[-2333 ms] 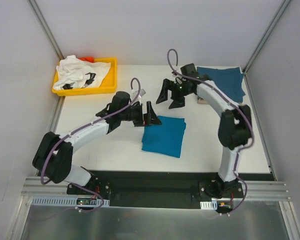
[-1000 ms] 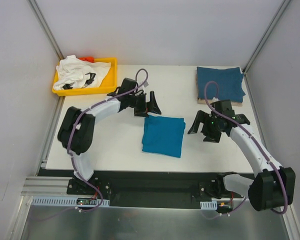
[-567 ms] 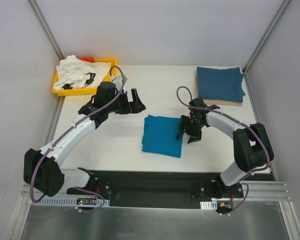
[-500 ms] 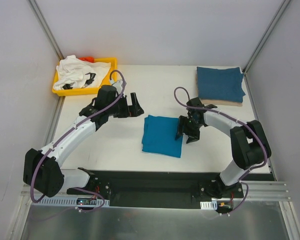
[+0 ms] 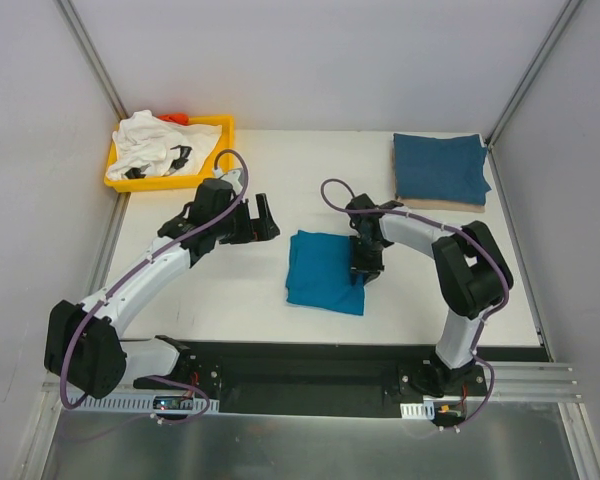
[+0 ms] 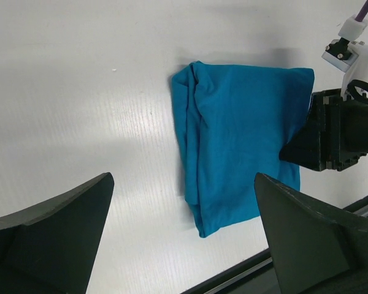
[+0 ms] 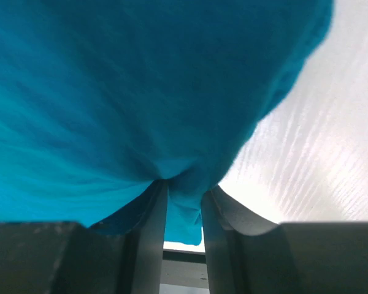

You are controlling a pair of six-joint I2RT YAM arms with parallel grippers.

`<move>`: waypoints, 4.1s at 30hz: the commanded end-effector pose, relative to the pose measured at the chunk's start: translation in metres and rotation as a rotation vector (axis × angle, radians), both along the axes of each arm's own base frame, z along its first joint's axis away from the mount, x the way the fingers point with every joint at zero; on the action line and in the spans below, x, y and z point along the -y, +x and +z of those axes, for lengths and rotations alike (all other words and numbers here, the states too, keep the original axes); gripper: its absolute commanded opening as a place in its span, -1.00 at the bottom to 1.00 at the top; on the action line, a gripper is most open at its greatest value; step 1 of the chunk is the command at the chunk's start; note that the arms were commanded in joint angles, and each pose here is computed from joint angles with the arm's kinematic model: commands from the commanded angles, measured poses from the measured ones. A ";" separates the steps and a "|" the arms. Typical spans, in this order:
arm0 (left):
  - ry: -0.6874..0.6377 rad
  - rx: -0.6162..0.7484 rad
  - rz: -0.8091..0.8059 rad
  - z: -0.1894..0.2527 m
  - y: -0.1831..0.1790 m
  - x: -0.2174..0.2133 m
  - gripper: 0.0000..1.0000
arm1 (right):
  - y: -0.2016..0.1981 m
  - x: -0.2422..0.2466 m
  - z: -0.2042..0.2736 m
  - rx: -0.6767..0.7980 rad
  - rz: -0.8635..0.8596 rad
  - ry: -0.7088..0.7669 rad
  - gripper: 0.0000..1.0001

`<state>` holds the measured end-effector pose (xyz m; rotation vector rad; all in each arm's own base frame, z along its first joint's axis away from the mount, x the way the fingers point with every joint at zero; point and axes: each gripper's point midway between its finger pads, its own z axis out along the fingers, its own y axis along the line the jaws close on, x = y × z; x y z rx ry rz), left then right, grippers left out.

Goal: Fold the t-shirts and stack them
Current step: Put the neatly folded tshirt into the corner of the board with the right arm

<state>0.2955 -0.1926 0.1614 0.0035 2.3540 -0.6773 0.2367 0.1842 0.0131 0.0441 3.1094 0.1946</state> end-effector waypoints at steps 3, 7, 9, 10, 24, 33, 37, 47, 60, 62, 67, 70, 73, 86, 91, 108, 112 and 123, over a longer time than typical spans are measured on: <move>0.014 0.044 0.060 0.008 0.009 -0.011 0.98 | 0.036 -0.041 -0.025 0.091 0.040 0.038 -0.66; 0.021 0.057 0.092 0.011 0.010 -0.018 0.99 | 0.061 -0.049 -0.013 0.172 0.124 0.030 -0.98; 0.030 0.061 0.107 0.011 0.009 -0.022 0.99 | 0.084 -0.039 0.004 0.259 0.150 -0.054 -0.98; 0.033 0.071 0.118 0.014 0.010 -0.025 0.98 | 0.093 -0.034 0.012 0.295 0.190 -0.095 -0.98; 0.062 0.135 0.223 0.031 0.005 -0.049 0.99 | 0.229 0.065 0.135 0.625 0.231 -0.815 -0.98; 0.047 0.169 0.268 0.042 0.002 -0.057 0.99 | 0.302 0.110 0.162 0.680 0.117 -1.057 -0.98; 0.046 0.172 0.283 0.043 0.003 -0.059 0.99 | 0.318 0.117 0.186 0.732 0.140 -1.167 -0.98; 0.049 0.153 0.284 0.037 0.004 -0.057 0.98 | 0.324 0.124 0.265 0.914 -0.033 -1.206 -0.99; 0.023 0.168 0.276 0.043 -0.002 -0.057 0.99 | 0.293 0.111 0.290 0.993 -0.053 -0.859 -0.98; 0.027 0.166 0.271 0.042 -0.002 -0.056 0.99 | 0.290 0.107 0.292 1.002 -0.050 -0.796 -0.99; 0.025 0.165 0.257 0.042 -0.003 -0.054 0.99 | 0.292 0.112 0.291 0.993 -0.044 -0.785 -0.99; 0.027 0.168 0.257 0.043 -0.003 -0.055 0.99 | 0.294 0.118 0.289 0.985 -0.055 -0.781 -0.98; 0.029 0.166 0.256 0.042 -0.002 -0.055 0.99 | 0.296 0.125 0.284 0.968 -0.072 -0.761 -0.98; 0.041 0.141 0.253 0.037 0.005 -0.051 0.99 | 0.318 0.160 0.236 0.884 -0.200 -0.605 -0.95; 0.042 0.136 0.254 0.036 0.006 -0.050 0.99 | 0.325 0.183 0.215 0.844 -0.291 -0.481 -0.95; 0.031 0.102 0.250 0.031 0.011 -0.044 0.99 | 0.316 0.247 0.141 0.659 -0.461 -0.305 -0.85; 0.025 0.096 0.242 0.031 0.011 -0.042 0.99 | 0.309 0.259 0.125 0.615 -0.509 -0.283 -0.85; 0.009 0.096 0.238 0.033 0.007 -0.041 0.99 | 0.311 0.270 0.112 0.577 -0.519 -0.270 0.03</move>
